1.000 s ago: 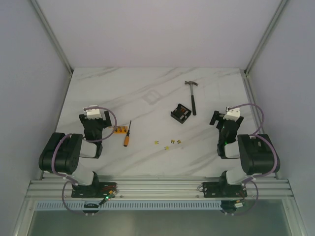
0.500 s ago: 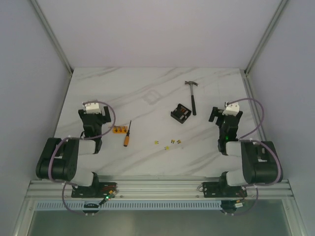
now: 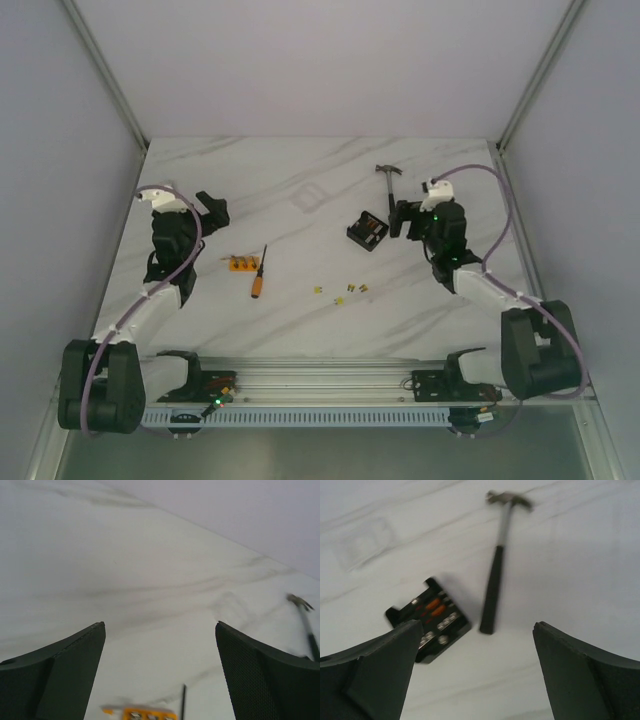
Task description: Snap on the fuse box
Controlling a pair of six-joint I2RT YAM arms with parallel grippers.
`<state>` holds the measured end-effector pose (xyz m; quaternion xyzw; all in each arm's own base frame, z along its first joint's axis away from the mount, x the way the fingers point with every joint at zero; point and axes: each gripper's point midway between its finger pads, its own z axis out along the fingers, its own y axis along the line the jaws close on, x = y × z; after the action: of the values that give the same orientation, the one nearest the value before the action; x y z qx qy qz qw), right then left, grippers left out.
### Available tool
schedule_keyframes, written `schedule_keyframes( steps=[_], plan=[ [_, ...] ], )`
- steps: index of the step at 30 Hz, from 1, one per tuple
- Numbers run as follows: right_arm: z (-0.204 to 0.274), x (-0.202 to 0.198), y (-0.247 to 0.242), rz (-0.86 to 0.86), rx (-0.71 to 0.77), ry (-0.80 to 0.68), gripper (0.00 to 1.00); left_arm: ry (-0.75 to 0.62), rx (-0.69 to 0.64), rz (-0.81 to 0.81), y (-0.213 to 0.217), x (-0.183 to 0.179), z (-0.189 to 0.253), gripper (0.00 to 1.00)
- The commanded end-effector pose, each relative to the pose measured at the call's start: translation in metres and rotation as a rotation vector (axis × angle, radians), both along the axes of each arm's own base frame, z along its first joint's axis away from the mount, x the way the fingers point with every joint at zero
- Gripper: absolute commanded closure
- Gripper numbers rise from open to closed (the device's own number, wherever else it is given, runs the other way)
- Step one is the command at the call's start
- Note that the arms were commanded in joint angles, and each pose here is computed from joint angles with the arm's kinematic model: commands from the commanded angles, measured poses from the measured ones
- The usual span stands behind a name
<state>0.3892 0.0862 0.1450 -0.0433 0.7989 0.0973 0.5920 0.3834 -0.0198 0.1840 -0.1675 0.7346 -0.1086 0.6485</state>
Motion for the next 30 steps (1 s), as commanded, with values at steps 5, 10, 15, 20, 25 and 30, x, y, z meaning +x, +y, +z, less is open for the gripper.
schedule_keyframes(
  steps=[5, 10, 15, 20, 25, 30],
  plan=[
    [-0.017, 0.016, 0.057, 0.149, 0.102, 0.145, 0.03, 0.147, -0.255, -0.243, -0.064, -0.017, -0.018, 0.0],
    [-0.039, 0.046, 0.078, 0.201, 0.115, 0.217, 0.04, 0.194, -0.261, -0.316, -0.087, -0.024, -0.027, 0.0],
    [-0.053, 0.069, 0.103, 0.262, 0.118, 0.264, 0.04, 0.229, -0.26, -0.38, -0.107, -0.029, -0.036, 0.0],
    [-0.075, 0.069, 0.127, 0.337, 0.095, 0.33, 0.06, 0.259, -0.262, -0.419, -0.119, -0.034, -0.042, 0.0],
    [-0.088, 0.048, 0.154, 0.442, 0.076, 0.38, 0.06, 0.281, -0.258, -0.46, -0.132, -0.04, -0.047, 0.0],
    [-0.09, 0.015, 0.18, 0.552, 0.037, 0.398, 0.09, 0.307, -0.26, -0.499, -0.144, -0.047, -0.053, 0.0]
  ],
)
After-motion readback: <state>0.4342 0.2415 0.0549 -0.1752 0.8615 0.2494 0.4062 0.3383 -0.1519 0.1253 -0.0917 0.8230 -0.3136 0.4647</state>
